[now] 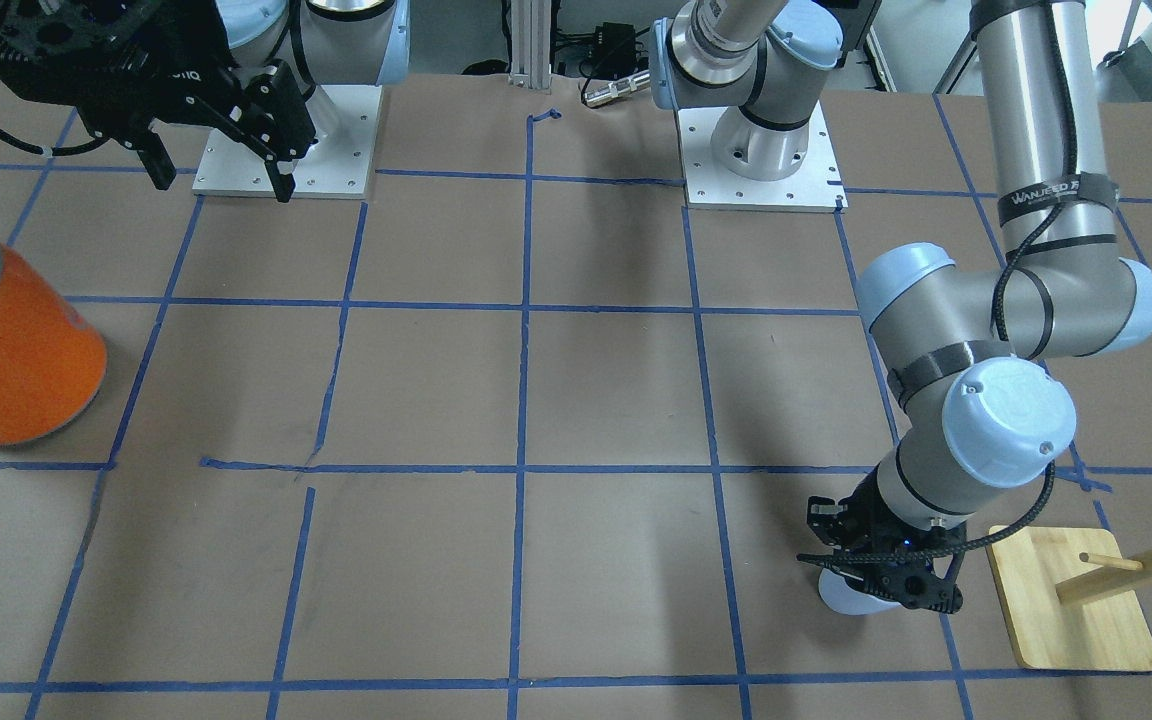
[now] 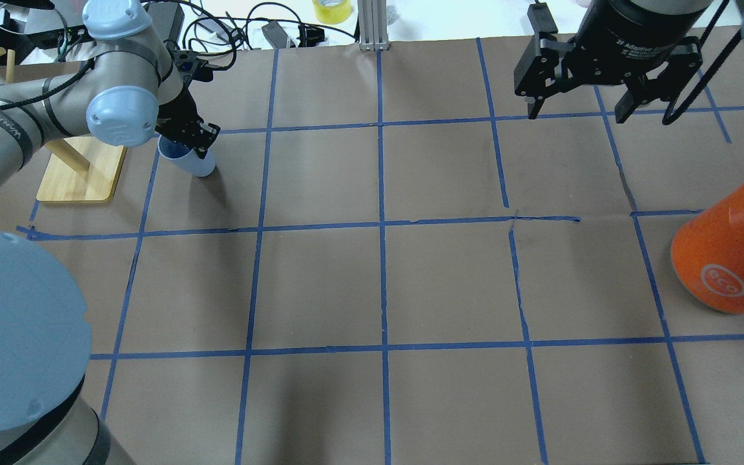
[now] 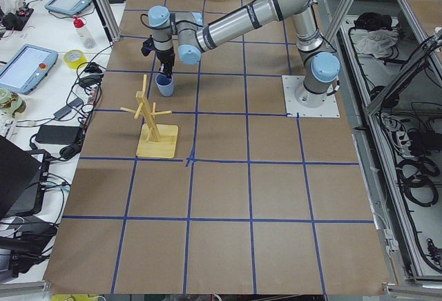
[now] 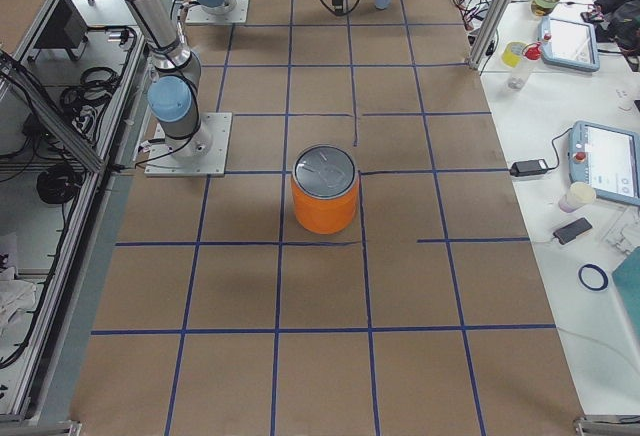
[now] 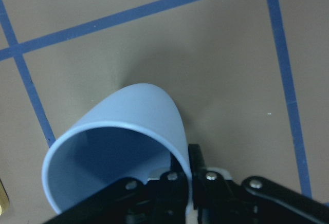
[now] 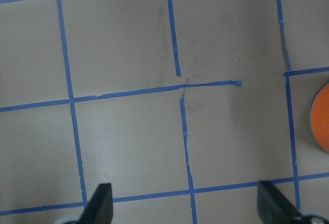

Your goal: Flip cup

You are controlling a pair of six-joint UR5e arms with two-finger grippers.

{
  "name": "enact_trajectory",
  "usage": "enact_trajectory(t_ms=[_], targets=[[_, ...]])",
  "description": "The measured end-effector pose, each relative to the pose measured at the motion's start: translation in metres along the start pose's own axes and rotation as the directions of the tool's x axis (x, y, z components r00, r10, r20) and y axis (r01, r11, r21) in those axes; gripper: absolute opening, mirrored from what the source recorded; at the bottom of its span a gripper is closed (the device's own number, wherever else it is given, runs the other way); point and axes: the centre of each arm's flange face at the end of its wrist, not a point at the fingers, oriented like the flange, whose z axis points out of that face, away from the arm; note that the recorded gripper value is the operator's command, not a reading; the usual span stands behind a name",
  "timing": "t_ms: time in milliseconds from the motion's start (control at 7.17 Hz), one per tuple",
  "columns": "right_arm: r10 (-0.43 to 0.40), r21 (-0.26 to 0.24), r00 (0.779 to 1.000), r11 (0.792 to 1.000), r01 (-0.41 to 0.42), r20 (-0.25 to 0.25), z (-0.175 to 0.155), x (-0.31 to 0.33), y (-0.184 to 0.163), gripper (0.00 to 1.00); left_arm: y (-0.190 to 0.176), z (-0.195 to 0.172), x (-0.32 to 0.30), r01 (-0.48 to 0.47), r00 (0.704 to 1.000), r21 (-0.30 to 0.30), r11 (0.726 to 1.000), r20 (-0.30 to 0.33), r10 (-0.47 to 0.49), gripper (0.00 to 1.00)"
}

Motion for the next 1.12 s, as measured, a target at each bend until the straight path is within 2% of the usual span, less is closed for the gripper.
enact_trajectory(t_ms=[279, 558, 837, 1116], targets=[[-0.001, -0.001, 1.000, 1.000, 0.001, -0.001, 0.000, 0.000, 0.000, 1.00, 0.007, -0.030, 0.007, 0.000, 1.000, -0.002, 1.000, -0.006, 0.000, 1.00], [-0.001, 0.000, 1.000, 1.000, 0.001, -0.001, 0.000, 0.000, 0.000, 1.00, 0.031, -0.090, 0.026, 0.026, 0.999, -0.033, 0.999, -0.034, -0.027, 1.00], [-0.001, -0.001, 1.000, 1.000, 0.001, 0.000, 0.000, 0.000, 0.000, 1.00, 0.059, -0.165, 0.078, 0.068, 0.997, 0.013, 0.998, -0.035, -0.067, 1.00], [-0.001, -0.001, 1.000, 1.000, 0.001, 0.001, 0.000, 0.000, 0.000, 1.00, 0.109, -0.243, 0.131, 0.076, 0.997, 0.050, 0.996, -0.025, -0.074, 1.00]])
